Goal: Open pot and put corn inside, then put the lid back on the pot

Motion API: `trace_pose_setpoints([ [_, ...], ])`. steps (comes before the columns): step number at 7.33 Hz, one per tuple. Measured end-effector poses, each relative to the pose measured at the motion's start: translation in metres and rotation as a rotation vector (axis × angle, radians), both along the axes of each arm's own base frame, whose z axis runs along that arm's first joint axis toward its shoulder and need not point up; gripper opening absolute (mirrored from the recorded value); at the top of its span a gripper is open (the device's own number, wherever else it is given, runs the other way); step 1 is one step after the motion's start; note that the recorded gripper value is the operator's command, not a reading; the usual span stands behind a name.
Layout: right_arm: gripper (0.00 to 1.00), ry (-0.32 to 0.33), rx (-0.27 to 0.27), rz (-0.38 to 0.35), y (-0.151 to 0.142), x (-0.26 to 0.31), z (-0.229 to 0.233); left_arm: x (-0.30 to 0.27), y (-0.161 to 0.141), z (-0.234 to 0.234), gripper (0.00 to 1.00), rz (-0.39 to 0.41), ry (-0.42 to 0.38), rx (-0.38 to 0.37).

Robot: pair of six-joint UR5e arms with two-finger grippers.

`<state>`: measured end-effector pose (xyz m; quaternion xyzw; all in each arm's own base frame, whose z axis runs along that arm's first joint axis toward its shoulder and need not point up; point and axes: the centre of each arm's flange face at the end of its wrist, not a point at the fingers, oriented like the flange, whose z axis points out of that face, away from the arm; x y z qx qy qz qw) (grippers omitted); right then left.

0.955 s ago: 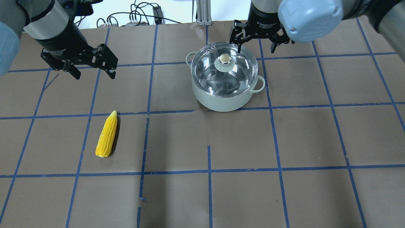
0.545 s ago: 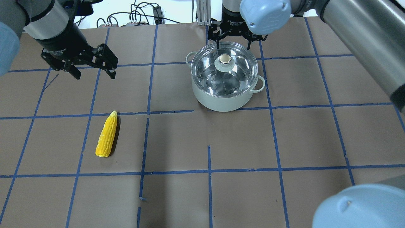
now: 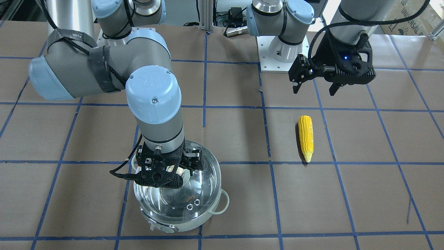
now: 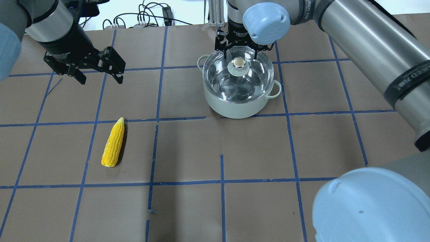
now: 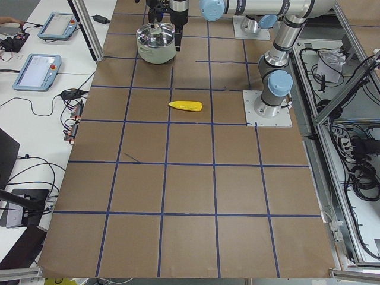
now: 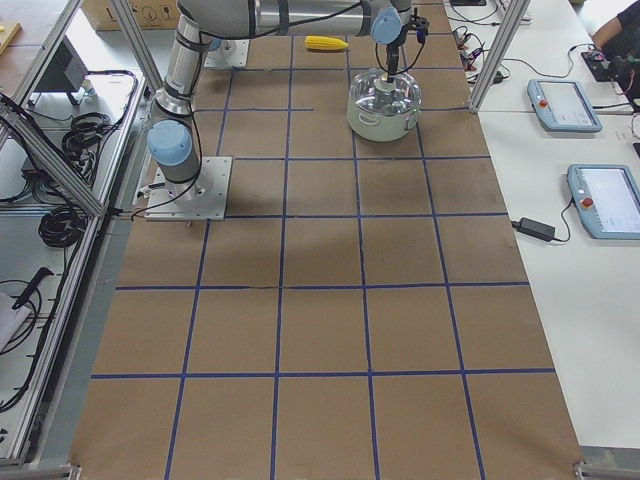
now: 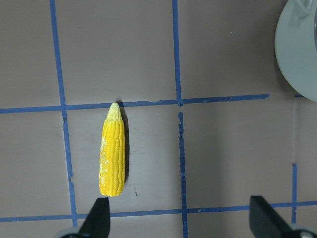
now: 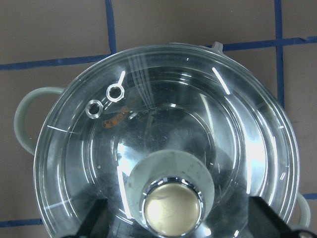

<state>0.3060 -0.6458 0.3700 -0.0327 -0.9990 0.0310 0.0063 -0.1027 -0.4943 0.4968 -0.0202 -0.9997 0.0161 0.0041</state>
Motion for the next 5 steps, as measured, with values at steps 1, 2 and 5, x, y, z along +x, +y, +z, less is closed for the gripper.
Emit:
trace_pose_setpoints([
  [1,0.99,0.004,0.008,0.013,0.000,0.000,-0.005,0.000,0.000,0.000,1.00,0.000,0.001,0.000],
  [2,0.99,0.006,0.012,0.020,-0.001,0.001,-0.008,0.000,0.000,0.000,1.00,0.000,0.000,0.000],
  [5,0.78,0.009,0.024,0.024,-0.004,0.002,-0.019,0.000,0.000,0.000,1.00,-0.002,0.001,0.000],
])
